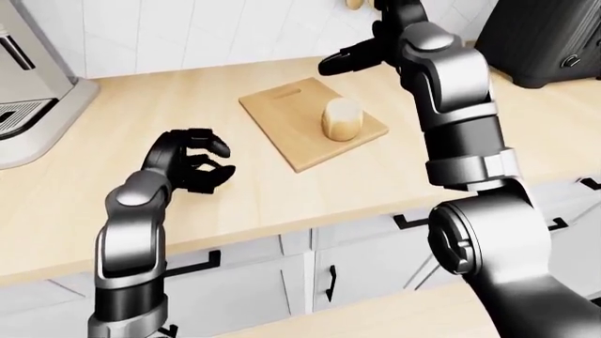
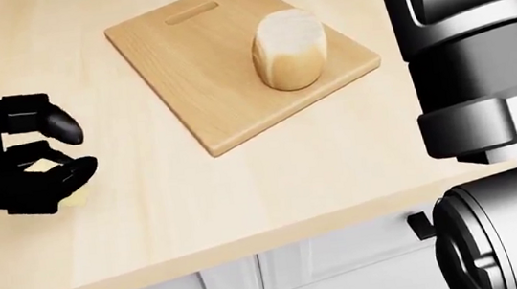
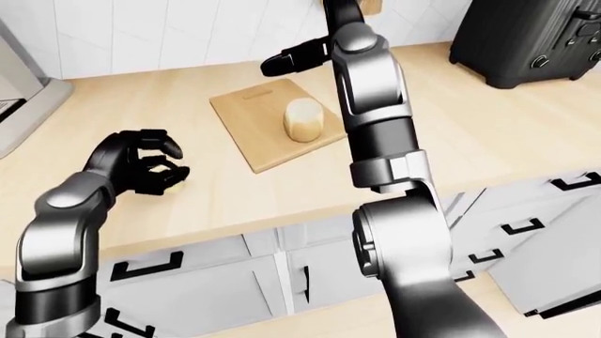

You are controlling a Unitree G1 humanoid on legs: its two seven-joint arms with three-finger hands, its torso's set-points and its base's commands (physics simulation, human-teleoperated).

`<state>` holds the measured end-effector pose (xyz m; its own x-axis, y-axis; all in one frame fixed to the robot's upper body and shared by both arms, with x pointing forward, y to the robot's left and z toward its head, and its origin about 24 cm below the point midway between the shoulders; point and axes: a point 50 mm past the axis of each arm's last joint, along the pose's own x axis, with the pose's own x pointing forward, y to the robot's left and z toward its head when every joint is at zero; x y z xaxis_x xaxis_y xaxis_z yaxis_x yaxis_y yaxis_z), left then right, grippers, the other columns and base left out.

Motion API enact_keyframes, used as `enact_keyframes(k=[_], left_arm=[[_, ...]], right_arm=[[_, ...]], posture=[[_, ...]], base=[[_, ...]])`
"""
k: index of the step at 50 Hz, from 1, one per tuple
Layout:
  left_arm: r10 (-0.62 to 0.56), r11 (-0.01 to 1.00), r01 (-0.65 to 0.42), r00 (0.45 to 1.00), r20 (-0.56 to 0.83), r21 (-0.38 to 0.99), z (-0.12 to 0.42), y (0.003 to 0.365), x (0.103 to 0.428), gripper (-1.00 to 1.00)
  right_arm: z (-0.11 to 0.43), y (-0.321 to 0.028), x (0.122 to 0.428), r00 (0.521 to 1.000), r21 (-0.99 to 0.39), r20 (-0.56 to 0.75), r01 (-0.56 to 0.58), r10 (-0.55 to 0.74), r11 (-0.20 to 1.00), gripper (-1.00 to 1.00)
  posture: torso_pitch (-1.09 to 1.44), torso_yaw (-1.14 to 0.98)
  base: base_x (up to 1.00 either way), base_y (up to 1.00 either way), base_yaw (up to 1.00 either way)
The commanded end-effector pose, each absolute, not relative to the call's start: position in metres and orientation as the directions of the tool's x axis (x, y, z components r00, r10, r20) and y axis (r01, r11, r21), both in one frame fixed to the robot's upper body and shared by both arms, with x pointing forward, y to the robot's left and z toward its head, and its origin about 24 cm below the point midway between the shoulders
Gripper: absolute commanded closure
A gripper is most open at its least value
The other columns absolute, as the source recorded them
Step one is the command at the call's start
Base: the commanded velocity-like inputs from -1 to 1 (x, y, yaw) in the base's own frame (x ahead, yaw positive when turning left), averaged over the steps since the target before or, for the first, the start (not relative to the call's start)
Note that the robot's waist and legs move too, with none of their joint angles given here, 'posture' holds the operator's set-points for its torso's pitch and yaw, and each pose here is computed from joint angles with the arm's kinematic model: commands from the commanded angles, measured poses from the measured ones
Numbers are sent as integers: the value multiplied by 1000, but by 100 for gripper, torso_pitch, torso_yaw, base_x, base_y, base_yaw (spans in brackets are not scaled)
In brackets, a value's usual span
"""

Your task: Place the bread and cheese on the cutting board.

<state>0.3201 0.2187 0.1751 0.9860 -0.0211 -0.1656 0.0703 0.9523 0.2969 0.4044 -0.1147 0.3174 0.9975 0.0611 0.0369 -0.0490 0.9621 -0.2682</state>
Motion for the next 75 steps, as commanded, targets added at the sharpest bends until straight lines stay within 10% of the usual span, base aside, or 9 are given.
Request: enact_keyframes(k=[1, 29, 49, 75], left_arm=[[-22, 946, 50, 996, -88, 320, 192, 219, 320, 96], [-49, 966, 58, 998, -41, 251, 231, 203, 344, 100], [-170, 978, 164, 985, 32, 127, 292, 118, 425, 100], [-118, 987, 101, 985, 128, 127, 285, 82, 431, 100]], right_arm=[[343, -113, 397, 987, -269, 144, -28, 69, 963, -100], [348, -115, 396, 987, -259, 150, -24, 65, 965, -100], [331, -134, 394, 989, -234, 141, 1, 33, 972, -100], [331, -143, 394, 990, -233, 140, 19, 14, 972, -100]], posture=[[0, 0], [0, 0], [0, 0], [0, 0]], base=[[0, 0, 0], [0, 0, 0], [0, 0, 0], [0, 0, 0]])
